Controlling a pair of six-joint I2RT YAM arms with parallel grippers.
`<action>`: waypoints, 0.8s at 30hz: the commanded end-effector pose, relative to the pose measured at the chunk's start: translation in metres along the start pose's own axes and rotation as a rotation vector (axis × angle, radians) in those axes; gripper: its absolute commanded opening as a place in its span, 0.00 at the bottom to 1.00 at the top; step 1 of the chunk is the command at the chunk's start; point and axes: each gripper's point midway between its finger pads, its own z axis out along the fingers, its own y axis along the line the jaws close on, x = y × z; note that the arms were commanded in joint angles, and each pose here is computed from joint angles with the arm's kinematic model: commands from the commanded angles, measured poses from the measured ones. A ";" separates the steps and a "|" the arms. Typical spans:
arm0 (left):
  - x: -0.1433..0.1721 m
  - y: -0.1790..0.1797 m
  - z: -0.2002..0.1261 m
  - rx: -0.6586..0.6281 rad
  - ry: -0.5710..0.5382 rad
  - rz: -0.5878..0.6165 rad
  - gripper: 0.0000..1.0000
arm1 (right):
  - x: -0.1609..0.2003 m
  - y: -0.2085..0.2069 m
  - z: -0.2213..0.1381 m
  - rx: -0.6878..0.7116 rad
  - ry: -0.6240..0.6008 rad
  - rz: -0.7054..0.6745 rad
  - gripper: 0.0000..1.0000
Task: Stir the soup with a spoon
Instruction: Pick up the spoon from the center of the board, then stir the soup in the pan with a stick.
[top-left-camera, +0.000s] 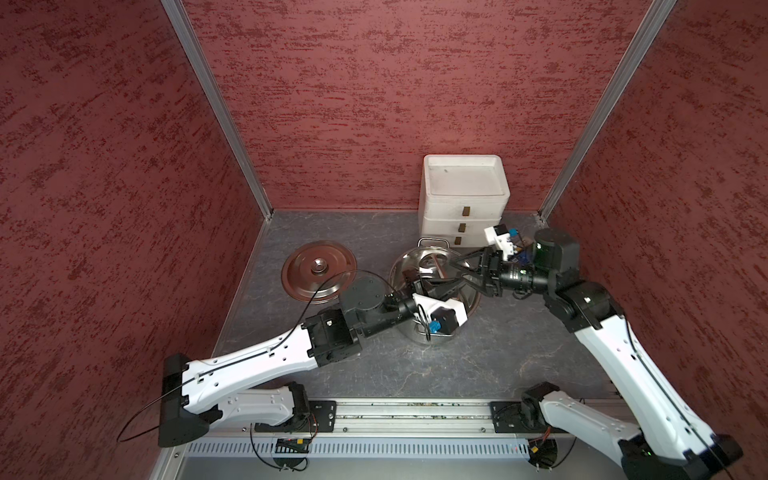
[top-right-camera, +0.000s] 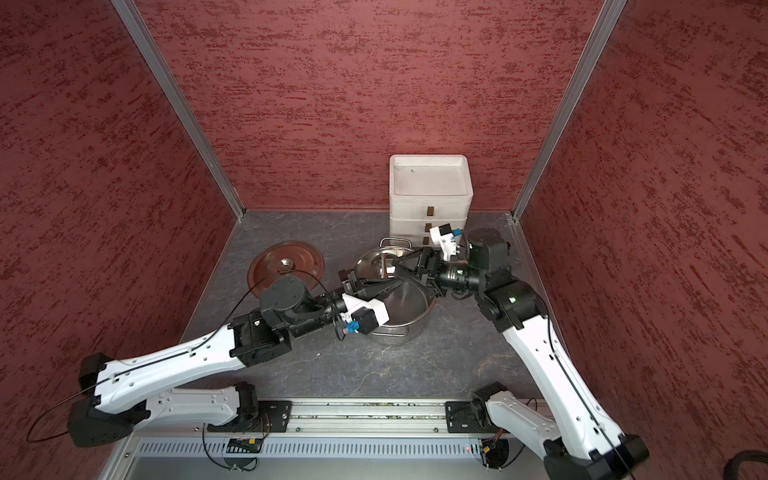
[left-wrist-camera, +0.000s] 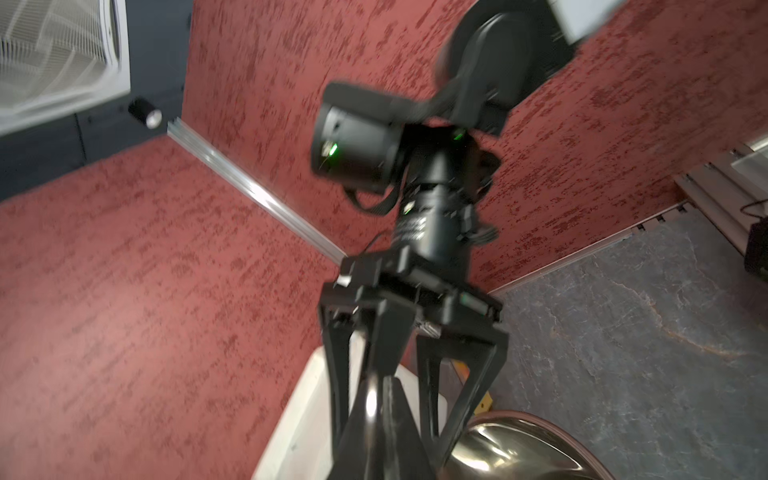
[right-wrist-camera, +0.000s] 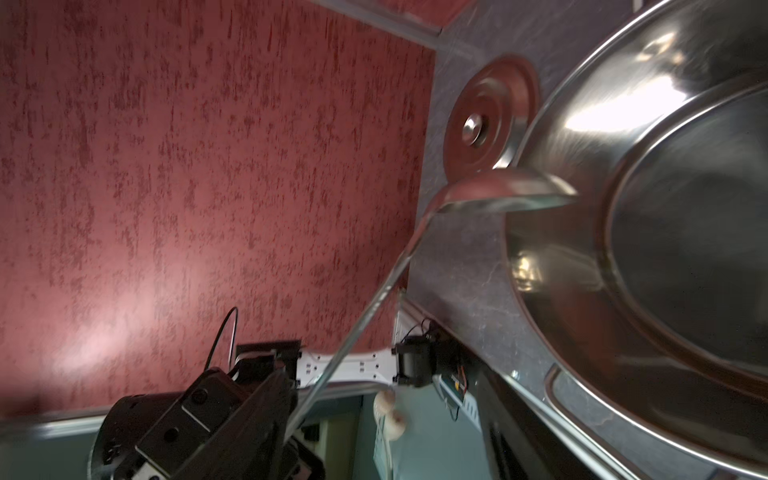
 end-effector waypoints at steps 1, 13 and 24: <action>0.027 0.025 -0.002 -0.090 0.118 -0.284 0.00 | -0.017 -0.064 -0.047 0.294 -0.339 0.006 0.76; 0.136 0.022 0.027 -0.162 0.401 -0.536 0.00 | -0.005 -0.096 -0.086 0.422 -0.457 -0.029 0.73; 0.225 0.042 0.060 -0.243 0.558 -0.621 0.00 | 0.006 -0.106 -0.105 0.476 -0.483 -0.041 0.71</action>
